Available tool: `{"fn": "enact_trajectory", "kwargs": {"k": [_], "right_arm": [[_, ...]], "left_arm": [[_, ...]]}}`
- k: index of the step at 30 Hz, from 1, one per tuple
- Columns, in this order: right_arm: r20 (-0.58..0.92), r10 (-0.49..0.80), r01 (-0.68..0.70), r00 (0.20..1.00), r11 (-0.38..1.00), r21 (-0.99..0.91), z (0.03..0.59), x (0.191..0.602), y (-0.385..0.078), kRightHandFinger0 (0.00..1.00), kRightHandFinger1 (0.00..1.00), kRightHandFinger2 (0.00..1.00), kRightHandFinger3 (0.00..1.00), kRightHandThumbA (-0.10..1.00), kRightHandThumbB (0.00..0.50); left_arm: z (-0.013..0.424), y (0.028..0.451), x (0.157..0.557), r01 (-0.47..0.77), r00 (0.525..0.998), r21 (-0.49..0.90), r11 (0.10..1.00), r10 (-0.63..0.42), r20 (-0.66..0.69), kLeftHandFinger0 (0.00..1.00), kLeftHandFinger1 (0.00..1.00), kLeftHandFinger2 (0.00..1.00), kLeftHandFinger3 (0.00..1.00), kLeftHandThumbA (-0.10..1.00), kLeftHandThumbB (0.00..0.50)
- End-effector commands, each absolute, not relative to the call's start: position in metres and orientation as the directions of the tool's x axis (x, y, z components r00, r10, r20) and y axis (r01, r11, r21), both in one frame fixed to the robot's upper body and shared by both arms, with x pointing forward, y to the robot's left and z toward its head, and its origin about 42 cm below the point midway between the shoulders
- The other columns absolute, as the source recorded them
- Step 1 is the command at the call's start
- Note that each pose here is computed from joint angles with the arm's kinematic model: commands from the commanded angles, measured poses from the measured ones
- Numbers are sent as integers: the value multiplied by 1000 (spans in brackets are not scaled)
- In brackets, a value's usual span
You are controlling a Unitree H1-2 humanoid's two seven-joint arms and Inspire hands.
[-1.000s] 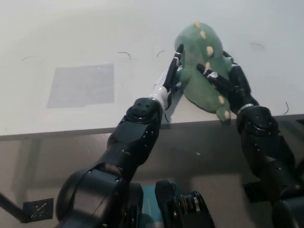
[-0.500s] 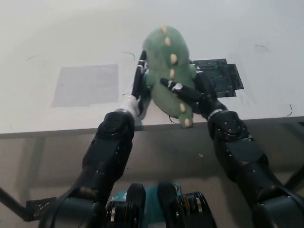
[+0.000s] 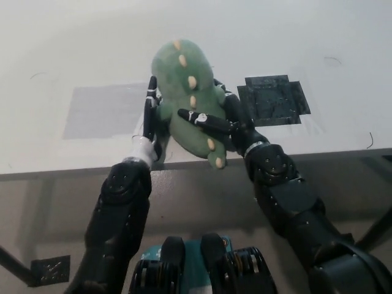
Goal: Use both hands to pick up a dinasour on the right side and move it to the left side
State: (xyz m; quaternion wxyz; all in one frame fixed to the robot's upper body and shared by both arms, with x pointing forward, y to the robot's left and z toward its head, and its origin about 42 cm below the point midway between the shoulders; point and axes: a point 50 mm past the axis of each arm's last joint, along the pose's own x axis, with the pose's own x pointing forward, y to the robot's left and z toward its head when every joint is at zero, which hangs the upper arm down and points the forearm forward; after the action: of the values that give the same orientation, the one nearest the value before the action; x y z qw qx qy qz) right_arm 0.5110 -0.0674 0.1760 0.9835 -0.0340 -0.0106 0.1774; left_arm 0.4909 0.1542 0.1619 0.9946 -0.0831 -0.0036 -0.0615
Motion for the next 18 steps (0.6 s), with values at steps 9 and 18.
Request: {"fn": "enact_trajectory", "kwargs": {"k": [9,18], "right_arm": [[78,540,-523,838,836,-164,218,499,8,1000,1000,1000,1000,1000,170],[106,585,-560,804,805,-195,241,496,35,1000,1000,1000,1000,1000,177]], "left_arm": [[194,180,475,129,990,-127,984,-119,80,1000,1000,1000,1000,1000,254],[215,204,461,90,988,-171,981,-66,141,1000,1000,1000,1000,1000,228]]}}
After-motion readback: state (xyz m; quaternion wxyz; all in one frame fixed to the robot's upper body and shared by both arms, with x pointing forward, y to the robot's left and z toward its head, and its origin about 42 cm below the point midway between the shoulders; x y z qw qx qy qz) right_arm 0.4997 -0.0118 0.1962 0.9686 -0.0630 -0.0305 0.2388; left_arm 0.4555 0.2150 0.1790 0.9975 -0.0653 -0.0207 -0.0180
